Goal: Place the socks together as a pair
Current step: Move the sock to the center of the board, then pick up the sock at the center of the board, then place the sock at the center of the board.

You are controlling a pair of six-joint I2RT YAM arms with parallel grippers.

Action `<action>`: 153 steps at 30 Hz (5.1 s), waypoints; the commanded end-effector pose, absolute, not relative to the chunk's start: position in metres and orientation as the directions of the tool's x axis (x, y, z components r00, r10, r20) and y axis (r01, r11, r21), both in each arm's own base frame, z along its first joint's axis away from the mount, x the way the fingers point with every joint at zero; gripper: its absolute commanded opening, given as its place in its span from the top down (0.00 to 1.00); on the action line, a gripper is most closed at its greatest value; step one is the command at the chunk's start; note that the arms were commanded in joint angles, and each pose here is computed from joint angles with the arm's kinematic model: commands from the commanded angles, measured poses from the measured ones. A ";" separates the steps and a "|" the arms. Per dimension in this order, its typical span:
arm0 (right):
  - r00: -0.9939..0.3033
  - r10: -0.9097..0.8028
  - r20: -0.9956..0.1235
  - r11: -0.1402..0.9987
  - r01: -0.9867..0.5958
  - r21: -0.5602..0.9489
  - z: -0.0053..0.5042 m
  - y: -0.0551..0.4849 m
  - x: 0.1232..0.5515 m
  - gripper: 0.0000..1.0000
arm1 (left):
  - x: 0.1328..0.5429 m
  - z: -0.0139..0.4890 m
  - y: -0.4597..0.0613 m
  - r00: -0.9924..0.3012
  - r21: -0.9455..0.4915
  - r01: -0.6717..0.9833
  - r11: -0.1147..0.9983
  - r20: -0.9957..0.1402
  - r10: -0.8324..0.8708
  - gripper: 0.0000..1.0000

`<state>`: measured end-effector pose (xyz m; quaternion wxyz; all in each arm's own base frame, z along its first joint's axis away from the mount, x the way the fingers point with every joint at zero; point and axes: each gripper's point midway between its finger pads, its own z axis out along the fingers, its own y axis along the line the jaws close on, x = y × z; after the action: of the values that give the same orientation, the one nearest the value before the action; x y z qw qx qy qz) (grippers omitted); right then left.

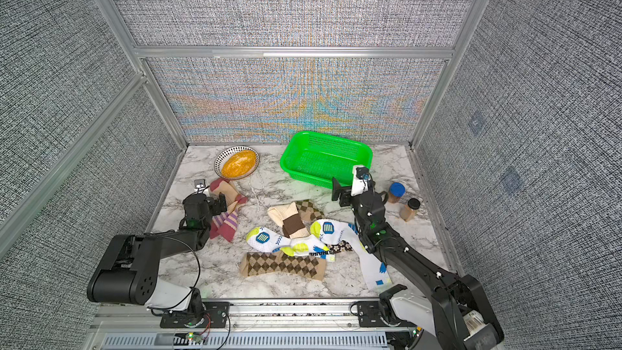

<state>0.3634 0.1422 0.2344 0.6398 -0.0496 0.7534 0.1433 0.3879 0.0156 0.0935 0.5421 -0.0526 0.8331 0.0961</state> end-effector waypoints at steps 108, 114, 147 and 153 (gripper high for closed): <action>-0.642 0.306 -0.703 0.925 0.024 0.380 0.122 0.077 0.422 1.00 | 0.182 0.158 -0.170 -0.762 -0.480 0.208 0.852 -0.626 -0.166 0.07; -0.587 0.274 -0.762 0.902 -0.119 0.416 0.191 0.103 0.405 1.00 | 0.182 0.159 -0.175 -0.758 -0.498 0.223 0.838 -0.629 -0.172 0.07; -0.830 -0.220 -0.512 0.880 -0.396 0.264 0.077 0.245 0.313 0.44 | 0.182 0.131 -0.164 -0.757 -0.435 0.207 0.876 -0.638 -0.138 0.08; -0.814 -0.146 -0.562 0.914 -0.329 0.238 0.091 0.220 0.304 0.39 | 0.196 0.121 -0.197 -0.775 -0.435 0.273 0.858 -0.628 -0.071 0.07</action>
<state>0.3005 0.2336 0.0853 0.2517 -0.1544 0.9370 0.1867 0.1850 -0.1748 0.1077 0.3109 0.0330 0.9226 -0.2258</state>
